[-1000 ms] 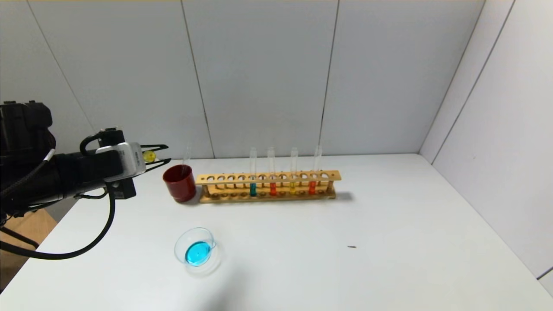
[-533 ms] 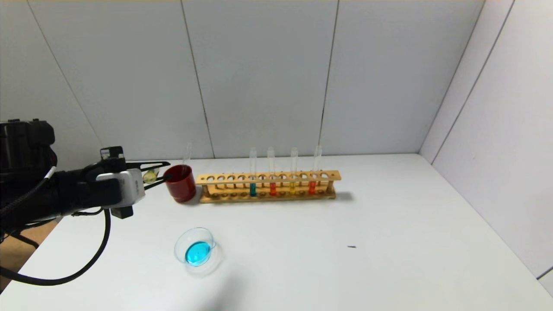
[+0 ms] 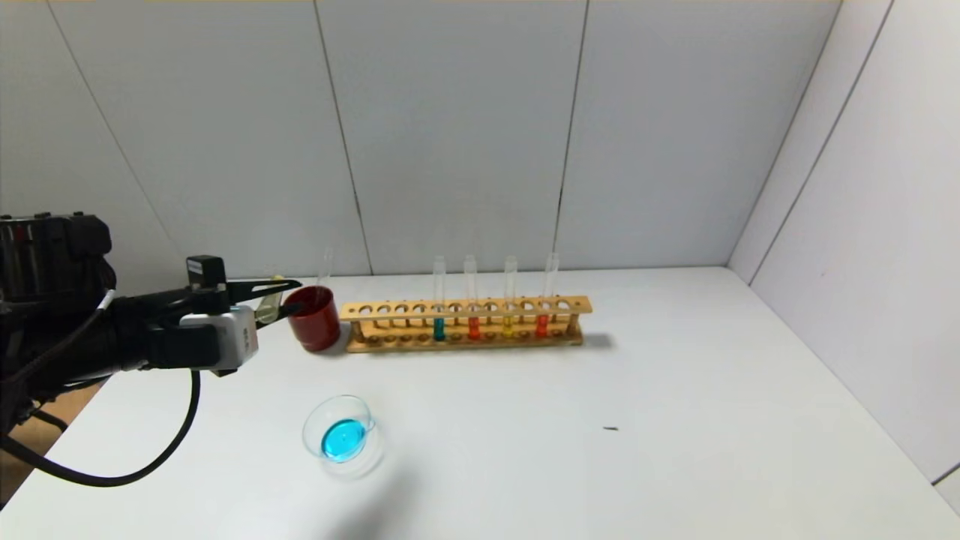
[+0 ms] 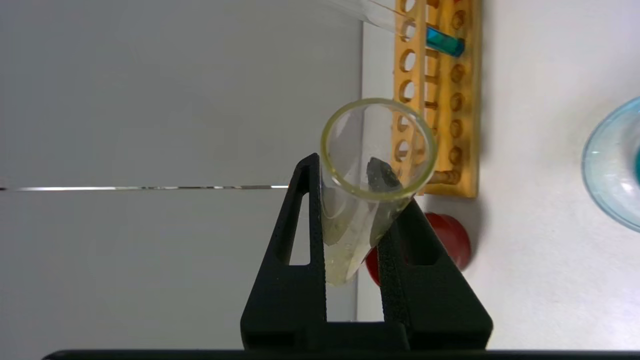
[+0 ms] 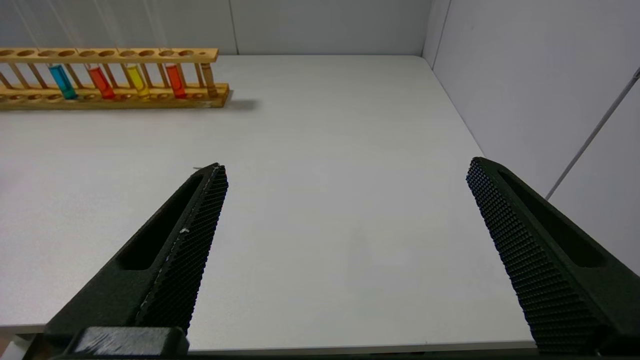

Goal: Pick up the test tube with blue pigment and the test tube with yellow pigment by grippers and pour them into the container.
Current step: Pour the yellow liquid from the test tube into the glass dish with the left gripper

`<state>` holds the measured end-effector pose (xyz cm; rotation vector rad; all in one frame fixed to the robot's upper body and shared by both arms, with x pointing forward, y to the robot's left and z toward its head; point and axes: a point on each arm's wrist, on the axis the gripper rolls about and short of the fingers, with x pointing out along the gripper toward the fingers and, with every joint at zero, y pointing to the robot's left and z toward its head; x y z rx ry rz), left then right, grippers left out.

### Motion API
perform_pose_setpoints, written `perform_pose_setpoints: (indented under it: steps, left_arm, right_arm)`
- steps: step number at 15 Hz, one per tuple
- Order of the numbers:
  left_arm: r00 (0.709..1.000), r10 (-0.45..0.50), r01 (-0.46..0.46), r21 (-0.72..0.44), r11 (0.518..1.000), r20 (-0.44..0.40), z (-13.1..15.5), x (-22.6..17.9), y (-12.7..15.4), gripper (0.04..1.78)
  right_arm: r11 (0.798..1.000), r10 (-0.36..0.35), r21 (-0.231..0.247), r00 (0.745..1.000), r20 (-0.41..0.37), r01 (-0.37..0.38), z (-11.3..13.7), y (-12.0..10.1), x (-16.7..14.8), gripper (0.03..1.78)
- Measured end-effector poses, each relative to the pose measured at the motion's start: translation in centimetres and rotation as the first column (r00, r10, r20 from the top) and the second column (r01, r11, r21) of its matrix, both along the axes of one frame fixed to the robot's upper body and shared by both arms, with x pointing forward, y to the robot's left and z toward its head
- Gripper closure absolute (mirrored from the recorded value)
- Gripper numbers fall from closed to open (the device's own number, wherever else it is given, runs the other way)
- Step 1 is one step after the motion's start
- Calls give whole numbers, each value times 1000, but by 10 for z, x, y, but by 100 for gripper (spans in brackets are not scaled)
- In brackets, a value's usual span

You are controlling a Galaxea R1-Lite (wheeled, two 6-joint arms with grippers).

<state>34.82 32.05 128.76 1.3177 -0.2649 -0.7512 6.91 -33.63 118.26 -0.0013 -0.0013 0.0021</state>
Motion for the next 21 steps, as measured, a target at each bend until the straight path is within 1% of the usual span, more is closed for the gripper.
perform_pose_setpoints:
  steps: [3, 6, 12, 15, 18, 19, 21]
  left_arm:
    - [996, -44, 42, 32, 999, 77, -3, 8, 4, 148]
    - [996, -47, 43, 53, 998, 70, -11, 9, 7, 148]
    - [993, -80, 68, 134, 989, 88, -25, 17, 10, 148]
    - [989, -84, 63, 167, 984, 122, -30, 24, 12, 148]
    - [978, -93, 57, 192, 980, 186, -35, 35, 13, 148]
    - [976, -94, 56, 194, 979, 195, -36, 37, 13, 148]
    - [978, -97, 60, 198, 978, 183, -41, 39, 12, 148]
  right_arm:
    - [1000, 0, 0, 1000, 0, 0, 0, 0, 0, 6]
    - [1000, 0, 0, 1000, 0, 0, 0, 0, 0, 6]
    - [1000, 1, 0, 1000, 0, -1, 0, 0, 0, 6]
    - [1000, 0, 0, 1000, 0, 0, 0, 0, 0, 6]
    - [1000, 0, 0, 1000, 0, 0, 0, 0, 0, 6]
    - [1000, 0, 0, 1000, 0, 0, 0, 0, 0, 6]
    - [1000, 1, 0, 1000, 0, -1, 0, 0, 0, 6]
